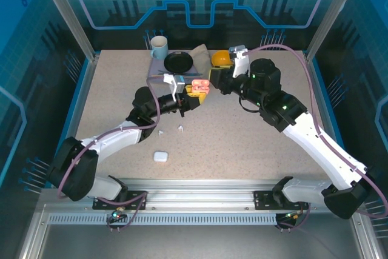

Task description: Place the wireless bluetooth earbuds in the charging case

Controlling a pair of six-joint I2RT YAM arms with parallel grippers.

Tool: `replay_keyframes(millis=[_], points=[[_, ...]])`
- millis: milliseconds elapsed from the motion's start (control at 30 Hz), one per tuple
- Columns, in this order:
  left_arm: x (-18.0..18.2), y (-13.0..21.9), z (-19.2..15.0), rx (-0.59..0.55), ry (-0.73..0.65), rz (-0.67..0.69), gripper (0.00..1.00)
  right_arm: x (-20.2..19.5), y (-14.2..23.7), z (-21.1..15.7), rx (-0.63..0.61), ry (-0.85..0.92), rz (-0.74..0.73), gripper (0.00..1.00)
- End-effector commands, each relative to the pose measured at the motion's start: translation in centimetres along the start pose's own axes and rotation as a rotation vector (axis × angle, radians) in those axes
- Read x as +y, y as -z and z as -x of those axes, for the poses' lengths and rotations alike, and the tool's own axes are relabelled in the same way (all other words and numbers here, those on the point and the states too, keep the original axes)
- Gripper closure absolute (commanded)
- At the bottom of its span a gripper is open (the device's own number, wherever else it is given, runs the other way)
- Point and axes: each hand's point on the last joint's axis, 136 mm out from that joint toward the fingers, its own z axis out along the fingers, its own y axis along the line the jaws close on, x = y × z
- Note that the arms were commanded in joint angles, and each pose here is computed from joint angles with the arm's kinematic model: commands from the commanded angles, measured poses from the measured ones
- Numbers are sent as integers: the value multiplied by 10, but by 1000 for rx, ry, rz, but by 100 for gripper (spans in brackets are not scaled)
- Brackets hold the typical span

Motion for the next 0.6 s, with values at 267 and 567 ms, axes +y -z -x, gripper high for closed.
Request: replay_keyframes(millis=[267,567], points=[[-17,-12,30,-79,-46,-91,100,7,-2,-11,-23,93,29,74],[-19,-14,31,-74,-46,-97,100,0,-4,-16,-10,139,-1,75]])
